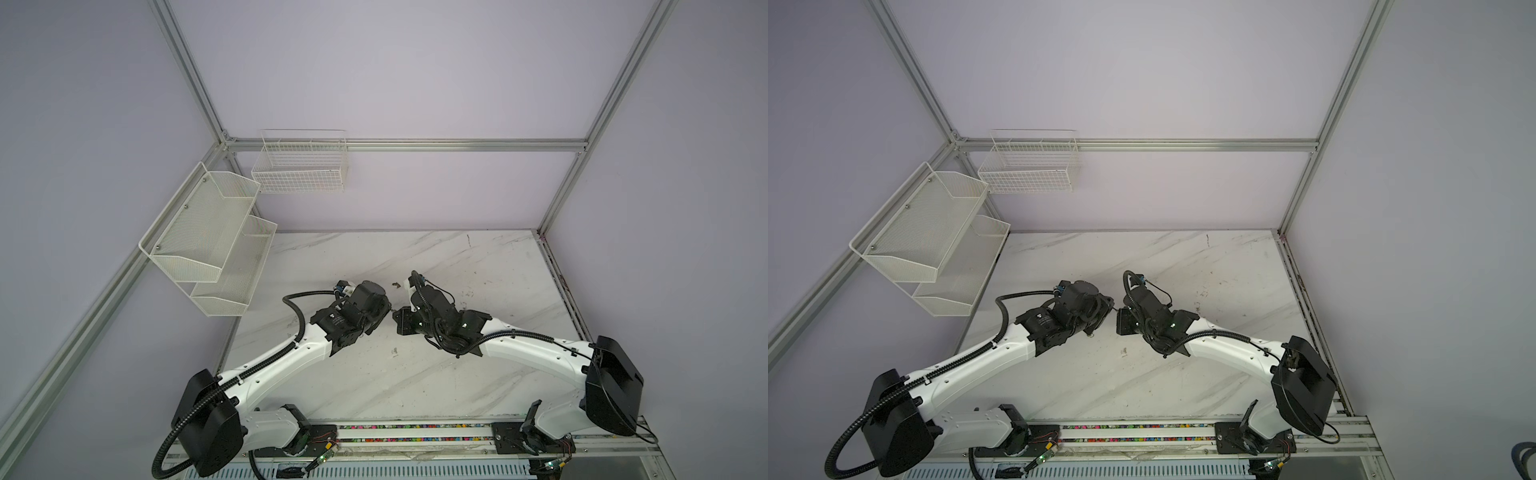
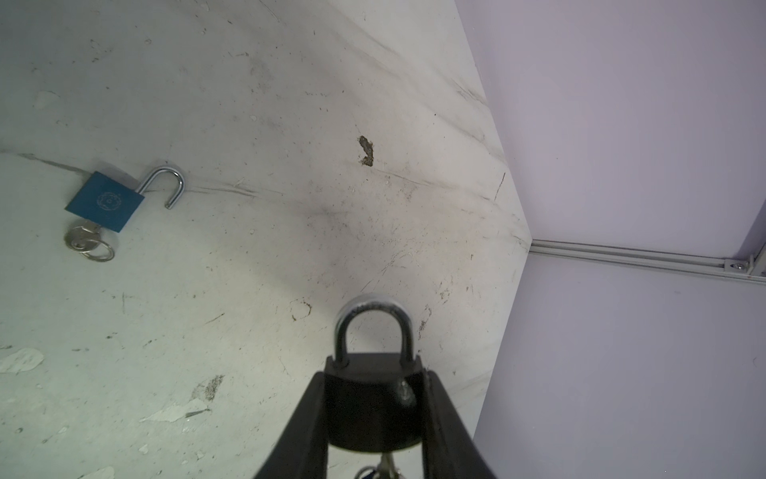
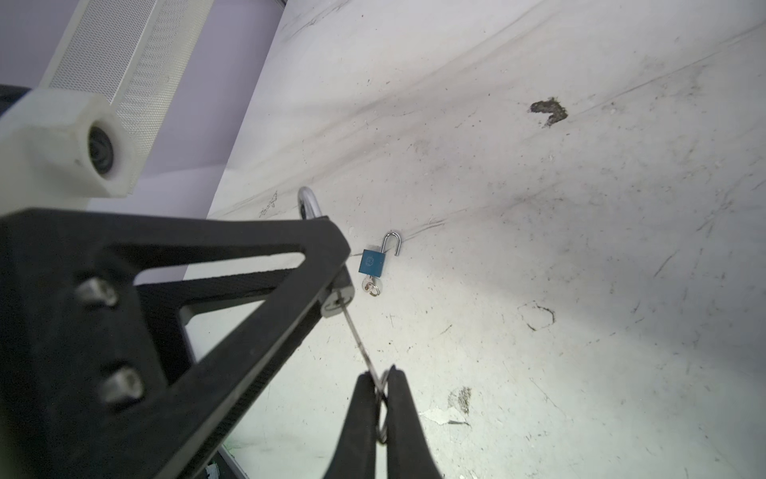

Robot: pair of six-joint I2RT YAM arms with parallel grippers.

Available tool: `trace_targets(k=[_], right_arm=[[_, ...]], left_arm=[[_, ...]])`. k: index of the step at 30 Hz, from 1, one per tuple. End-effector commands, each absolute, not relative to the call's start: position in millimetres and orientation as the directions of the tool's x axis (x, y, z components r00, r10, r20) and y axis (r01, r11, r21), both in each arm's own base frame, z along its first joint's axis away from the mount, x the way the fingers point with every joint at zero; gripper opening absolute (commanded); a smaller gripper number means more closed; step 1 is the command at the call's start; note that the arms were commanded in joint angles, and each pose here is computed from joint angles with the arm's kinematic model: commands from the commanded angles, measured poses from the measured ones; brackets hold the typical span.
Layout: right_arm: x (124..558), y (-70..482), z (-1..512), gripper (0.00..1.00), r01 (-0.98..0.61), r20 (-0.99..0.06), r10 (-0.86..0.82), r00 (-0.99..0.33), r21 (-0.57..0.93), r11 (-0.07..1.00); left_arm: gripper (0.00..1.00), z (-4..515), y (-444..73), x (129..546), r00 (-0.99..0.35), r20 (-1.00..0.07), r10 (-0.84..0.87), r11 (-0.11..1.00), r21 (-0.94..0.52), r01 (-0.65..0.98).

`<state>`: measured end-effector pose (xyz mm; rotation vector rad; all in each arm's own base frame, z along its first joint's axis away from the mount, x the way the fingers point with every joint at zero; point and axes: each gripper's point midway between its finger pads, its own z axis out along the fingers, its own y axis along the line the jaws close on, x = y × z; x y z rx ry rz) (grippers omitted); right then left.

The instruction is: Unlock with the key

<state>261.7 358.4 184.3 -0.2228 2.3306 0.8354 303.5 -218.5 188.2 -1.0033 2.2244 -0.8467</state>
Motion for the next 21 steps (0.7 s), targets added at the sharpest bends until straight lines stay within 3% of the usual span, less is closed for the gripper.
trace_targets(k=[1, 7, 15, 21], right_arm=[[274.7, 366.2, 232.2, 0.0, -0.404, -0.709, 0.125, -0.694, 0.527, 0.747], [263.8, 372.4, 231.4, 0.0, -0.38, -0.691, 0.183, -0.699, 0.577, 0.723], [264.6, 376.2, 229.3, 0.0, -0.369, -0.708, 0.176, -0.683, 0.544, 0.753], [251.7, 397.8, 255.3, 0.0, -0.505, -0.708, 0.137, -0.693, 0.612, 0.608]], left_arm=[[0.0, 206.8, -240.4, 289.1, -0.636, -0.111, -0.764, 0.465, -0.777, -0.424], [0.0, 211.5, -252.4, 288.7, -0.628, -0.005, -0.778, 0.36, -0.823, -0.439], [0.0, 214.4, -262.7, 288.4, -0.637, 0.006, -0.771, 0.355, -0.826, -0.437], [0.0, 206.3, -253.9, 286.4, -0.622, -0.05, -0.782, 0.404, -0.799, -0.444]])
